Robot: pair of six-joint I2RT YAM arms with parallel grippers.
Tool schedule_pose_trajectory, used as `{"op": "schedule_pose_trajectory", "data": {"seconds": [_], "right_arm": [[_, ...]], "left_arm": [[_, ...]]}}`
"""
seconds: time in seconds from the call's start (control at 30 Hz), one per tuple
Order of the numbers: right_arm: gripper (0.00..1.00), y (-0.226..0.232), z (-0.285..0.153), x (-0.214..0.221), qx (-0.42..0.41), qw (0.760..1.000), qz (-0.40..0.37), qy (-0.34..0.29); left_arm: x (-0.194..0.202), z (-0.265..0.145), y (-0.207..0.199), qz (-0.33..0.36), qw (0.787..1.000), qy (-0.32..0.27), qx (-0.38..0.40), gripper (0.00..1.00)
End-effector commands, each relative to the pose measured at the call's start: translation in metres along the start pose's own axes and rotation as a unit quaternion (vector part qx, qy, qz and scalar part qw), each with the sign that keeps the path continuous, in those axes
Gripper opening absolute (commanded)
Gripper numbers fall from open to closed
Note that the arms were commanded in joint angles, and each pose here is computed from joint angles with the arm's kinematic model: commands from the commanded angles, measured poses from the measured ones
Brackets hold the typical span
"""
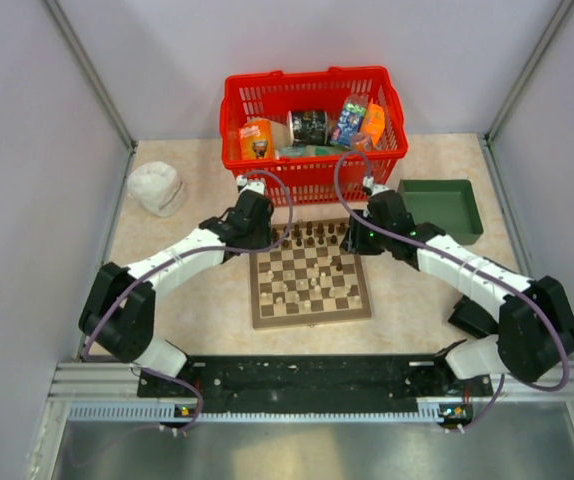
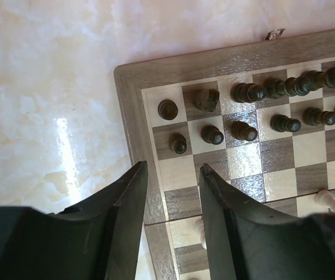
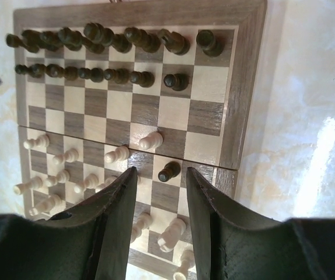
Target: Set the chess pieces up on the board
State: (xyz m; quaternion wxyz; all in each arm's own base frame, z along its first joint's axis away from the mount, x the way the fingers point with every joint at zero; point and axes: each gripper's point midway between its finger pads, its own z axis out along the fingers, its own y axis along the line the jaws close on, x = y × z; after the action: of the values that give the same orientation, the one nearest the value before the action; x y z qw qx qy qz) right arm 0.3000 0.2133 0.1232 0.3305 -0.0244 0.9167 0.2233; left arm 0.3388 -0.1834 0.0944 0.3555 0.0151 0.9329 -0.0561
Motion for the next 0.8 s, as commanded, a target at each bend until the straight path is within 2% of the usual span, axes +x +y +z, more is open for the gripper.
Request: {"op": "schedule_pose_trajectory", "data": {"seconds": [0.0,0.57,0.77], "right_arm": [[0.40,0.009,0.008,0.008,0.004,0.999,-0.031,0.013],[0.38,0.005,0.030,0.045,0.045,0.995,-0.059,0.060],[0.36,0.006,0.034,0.043,0.048,0.995,-0.063,0.060]], "left_arm": [[-0.020,-0.019,0.006,-0.017,0.999,-0.043,-0.002,0.47],[-0.018,-0.036,0.011,-0.035,0.997,-0.070,0.010,0.49],[-0.016,-0.035,0.012,-0.034,0.997,-0.068,0.010,0.50]]}}
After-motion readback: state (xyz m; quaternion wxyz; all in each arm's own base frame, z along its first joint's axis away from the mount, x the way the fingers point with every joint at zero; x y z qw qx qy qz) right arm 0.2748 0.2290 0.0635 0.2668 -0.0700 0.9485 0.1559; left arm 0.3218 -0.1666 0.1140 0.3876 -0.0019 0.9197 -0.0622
